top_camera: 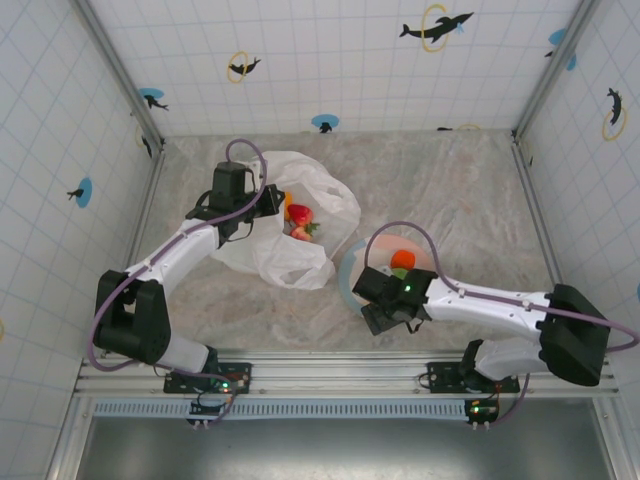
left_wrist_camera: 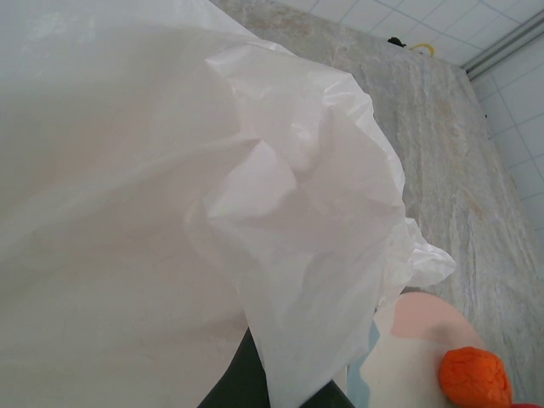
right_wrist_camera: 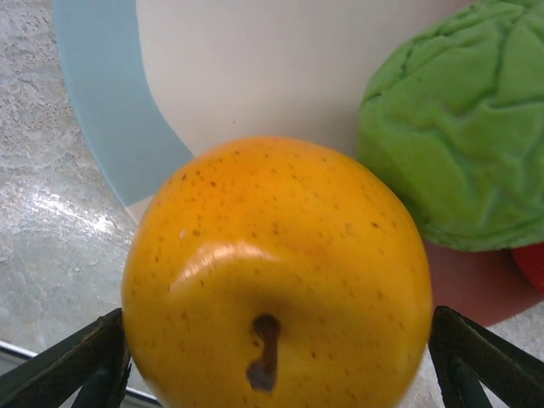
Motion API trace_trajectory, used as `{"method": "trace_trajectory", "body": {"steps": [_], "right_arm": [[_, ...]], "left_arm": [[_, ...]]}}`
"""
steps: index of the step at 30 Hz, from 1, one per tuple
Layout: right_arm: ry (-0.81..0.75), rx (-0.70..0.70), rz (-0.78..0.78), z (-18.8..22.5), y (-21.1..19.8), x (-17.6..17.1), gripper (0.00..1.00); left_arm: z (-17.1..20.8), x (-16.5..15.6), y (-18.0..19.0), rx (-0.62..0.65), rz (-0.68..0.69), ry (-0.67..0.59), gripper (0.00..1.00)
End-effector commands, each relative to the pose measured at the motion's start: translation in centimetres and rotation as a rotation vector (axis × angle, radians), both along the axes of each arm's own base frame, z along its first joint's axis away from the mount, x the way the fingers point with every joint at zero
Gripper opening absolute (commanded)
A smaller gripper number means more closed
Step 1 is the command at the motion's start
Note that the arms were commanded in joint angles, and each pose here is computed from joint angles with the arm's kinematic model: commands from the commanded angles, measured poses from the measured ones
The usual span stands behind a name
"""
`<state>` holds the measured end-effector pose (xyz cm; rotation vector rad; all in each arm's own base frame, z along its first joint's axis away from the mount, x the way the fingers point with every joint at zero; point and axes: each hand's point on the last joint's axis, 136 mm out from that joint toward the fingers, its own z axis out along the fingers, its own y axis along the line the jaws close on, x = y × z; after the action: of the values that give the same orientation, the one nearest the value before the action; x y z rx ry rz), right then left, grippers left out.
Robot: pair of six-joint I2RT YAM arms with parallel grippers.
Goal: Place the fruits into the plastic bag
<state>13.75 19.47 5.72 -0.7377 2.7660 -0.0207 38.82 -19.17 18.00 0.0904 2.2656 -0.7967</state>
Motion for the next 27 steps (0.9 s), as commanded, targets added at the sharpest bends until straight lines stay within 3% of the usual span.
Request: {"method": "trace_trajectory", "body": {"steps": [1,6,15,27], "right_arm": [[-0.009,-0.001,0.018,-0.5,0.6,0.5,0.91],[-0.004,-0.015,0.022,-1.2,0.6,0.8,0.88],[-0.02,0.034,0.035,-0.7,1.9,1.4,0.72],[-0.116,0.377,0.06,5.4,6.9,5.1,0.66]], "left_arm": [[0.0,-0.2,-0.1,0.0,-0.002,0.006,0.0],[0.0,-0.2,-0.1,-0.001,-0.003,0.007,0.0],[-0.1,-0.2,-0.1,-0.002,-0.003,0.01,0.0],[-0.2,-0.2,-0.2,-0.003,-0.003,0.013,0.0]]}}
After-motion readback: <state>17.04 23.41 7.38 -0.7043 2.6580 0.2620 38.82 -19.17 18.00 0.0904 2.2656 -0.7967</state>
